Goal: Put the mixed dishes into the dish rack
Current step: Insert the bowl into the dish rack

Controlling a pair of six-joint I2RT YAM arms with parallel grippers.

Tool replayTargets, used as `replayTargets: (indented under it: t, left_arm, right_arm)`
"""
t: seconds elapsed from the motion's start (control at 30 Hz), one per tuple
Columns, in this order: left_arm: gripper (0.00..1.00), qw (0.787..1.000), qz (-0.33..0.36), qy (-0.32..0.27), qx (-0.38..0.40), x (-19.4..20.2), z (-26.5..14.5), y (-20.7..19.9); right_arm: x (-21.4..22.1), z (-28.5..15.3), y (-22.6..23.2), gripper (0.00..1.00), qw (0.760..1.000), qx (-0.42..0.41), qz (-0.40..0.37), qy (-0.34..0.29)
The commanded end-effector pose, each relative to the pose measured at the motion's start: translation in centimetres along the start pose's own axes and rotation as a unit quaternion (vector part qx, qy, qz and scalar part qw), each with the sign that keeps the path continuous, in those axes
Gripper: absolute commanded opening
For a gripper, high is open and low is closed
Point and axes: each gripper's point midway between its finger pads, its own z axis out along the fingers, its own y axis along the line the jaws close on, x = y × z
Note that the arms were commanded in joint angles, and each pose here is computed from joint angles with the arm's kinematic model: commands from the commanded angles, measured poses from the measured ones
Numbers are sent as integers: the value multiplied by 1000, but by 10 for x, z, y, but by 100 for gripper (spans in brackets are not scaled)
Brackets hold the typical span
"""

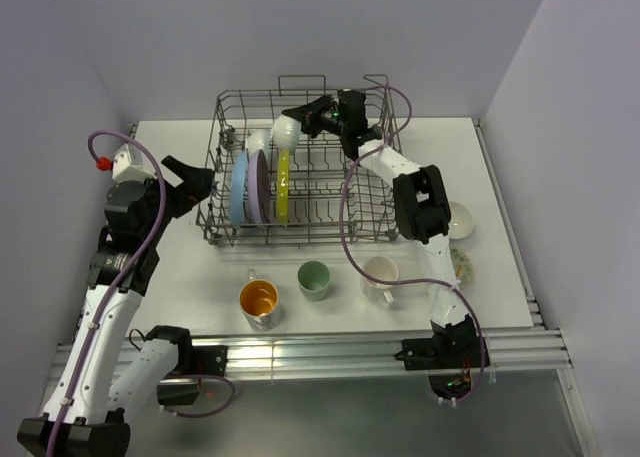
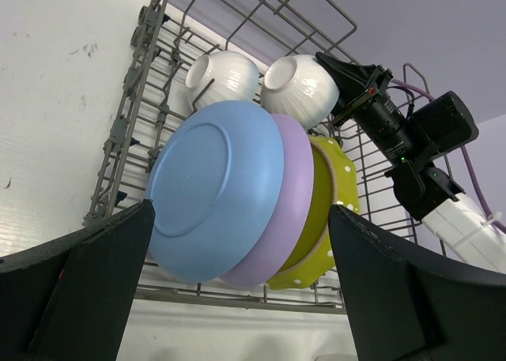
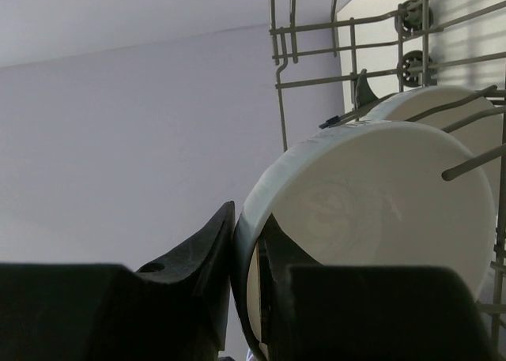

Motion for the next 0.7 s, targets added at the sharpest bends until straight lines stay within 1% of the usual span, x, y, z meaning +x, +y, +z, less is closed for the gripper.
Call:
replayTargets:
  t: [0.0,0.53,0.67]
  left_arm:
    - [99,1000,-5,-4,23,-6,-3,-13]
    - [99,999,-20,3,26,-5,-4,-16]
    - [99,999,-24,5,27,-4,-4,-16]
  right_arm:
    - [-5,-8,-16,0,998,13,60,20]
    - [-20,-6,-48,0,996,23,89,17]
    - [-21,-6,-54,5,995,26,95,19]
